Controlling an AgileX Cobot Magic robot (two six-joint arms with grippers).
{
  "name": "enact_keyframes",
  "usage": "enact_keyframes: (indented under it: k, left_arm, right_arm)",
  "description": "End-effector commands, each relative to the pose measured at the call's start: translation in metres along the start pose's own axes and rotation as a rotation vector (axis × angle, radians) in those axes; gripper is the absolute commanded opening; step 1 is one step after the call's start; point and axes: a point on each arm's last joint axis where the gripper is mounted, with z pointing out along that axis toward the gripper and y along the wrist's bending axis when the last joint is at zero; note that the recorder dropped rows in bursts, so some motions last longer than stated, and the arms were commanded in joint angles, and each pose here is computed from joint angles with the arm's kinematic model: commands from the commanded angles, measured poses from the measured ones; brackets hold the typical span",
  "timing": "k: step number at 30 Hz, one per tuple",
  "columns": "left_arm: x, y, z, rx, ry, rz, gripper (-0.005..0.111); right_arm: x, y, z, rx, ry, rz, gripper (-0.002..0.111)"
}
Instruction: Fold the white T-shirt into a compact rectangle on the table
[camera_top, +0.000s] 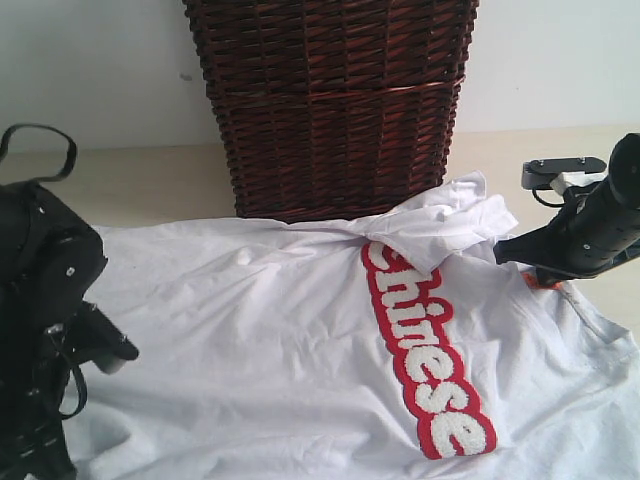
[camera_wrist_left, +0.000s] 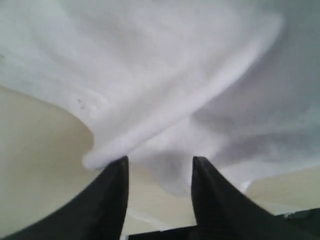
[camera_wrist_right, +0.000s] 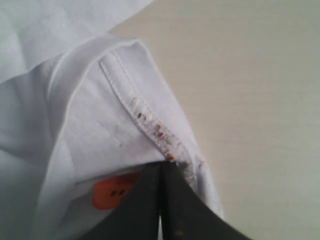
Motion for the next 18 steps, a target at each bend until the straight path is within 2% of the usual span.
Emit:
enact_keyframes:
  k: [1,4,8,10,15,18]
  left_arm:
    - [0.004,-0.007,-0.035,0.056,-0.167,0.042,0.046]
    - [0.018,-0.016,-0.048,0.155,-0.228,0.061,0.046]
    - [0.033,-0.031,-0.031,0.251,-0.197,0.133,0.046]
    - [0.035,-0.032,-0.018,0.236,-0.192,0.135,0.046]
    - [0.024,-0.022,-0.004,0.089,-0.294,0.134,0.046]
    - [0.022,-0.026,0.003,0.123,-0.262,0.111,0.046]
  right_arm:
    - [0.016,0.001,0.014,-0.004,0.105,0.002,0.0]
    - [0.016,0.001,0.014,-0.004,0.103,0.002,0.0]
    - [0.016,0.001,0.014,-0.005,0.103,0.005,0.0]
    - [0.016,0.001,0.014,-0.006,0.107,0.007,0.0]
    - [0.018,0.001,0.014,-0.011,0.124,0.023,0.0]
    - [0.018,0.002,0.014,-0.012,0.126,0.025,0.0]
